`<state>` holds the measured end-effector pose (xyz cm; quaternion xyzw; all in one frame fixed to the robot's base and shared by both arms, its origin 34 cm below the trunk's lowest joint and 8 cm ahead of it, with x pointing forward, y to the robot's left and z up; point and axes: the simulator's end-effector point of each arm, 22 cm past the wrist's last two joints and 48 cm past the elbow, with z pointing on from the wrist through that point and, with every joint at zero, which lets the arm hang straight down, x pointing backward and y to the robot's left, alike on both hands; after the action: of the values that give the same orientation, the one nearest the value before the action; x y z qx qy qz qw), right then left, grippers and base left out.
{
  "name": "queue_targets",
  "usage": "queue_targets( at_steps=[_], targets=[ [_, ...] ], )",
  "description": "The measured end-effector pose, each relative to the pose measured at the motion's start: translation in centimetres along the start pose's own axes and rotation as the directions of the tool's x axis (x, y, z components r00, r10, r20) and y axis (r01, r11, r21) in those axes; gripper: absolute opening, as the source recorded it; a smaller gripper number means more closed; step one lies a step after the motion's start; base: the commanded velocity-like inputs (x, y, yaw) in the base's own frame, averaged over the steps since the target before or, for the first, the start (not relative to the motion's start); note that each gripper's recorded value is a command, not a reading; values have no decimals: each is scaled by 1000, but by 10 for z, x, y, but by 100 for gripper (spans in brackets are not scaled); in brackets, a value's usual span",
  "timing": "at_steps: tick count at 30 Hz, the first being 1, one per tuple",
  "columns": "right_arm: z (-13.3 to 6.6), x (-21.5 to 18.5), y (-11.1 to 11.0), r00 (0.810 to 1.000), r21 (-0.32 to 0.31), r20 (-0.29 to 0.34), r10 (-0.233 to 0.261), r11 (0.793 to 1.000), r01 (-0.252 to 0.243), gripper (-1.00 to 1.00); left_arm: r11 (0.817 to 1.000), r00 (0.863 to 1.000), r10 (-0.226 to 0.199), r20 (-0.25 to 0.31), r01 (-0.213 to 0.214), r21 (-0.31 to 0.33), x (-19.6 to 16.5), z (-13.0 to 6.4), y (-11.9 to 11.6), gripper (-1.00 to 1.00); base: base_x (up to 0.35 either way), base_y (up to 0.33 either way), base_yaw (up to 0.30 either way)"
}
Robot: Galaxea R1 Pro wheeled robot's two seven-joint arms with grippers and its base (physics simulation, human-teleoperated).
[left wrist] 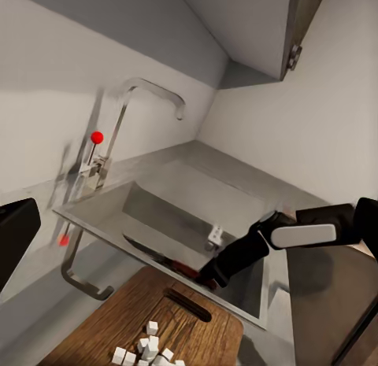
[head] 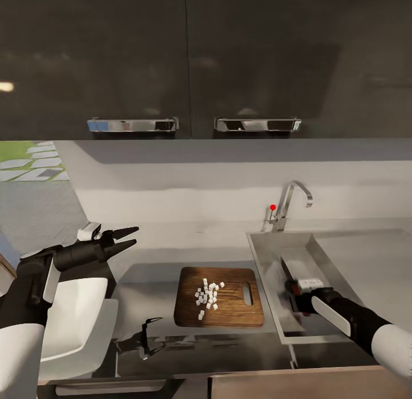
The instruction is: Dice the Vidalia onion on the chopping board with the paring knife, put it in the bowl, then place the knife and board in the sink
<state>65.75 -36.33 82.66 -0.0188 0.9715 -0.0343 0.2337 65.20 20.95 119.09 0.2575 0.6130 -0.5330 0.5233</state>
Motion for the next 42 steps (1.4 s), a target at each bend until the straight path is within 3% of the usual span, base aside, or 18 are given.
queue_targets(
  at_steps=[19,42],
  targets=[
    [8,16,-14,999,36,-37,22,999,-21,-100,1000,1000,0,0,0,0,0,0,0,100,0,0,0],
    [13,22,0,998,27,-51,26,999,-25,-100,1000,1000,0,1,0,0,0,0,0,100,0,0,0]
  ],
)
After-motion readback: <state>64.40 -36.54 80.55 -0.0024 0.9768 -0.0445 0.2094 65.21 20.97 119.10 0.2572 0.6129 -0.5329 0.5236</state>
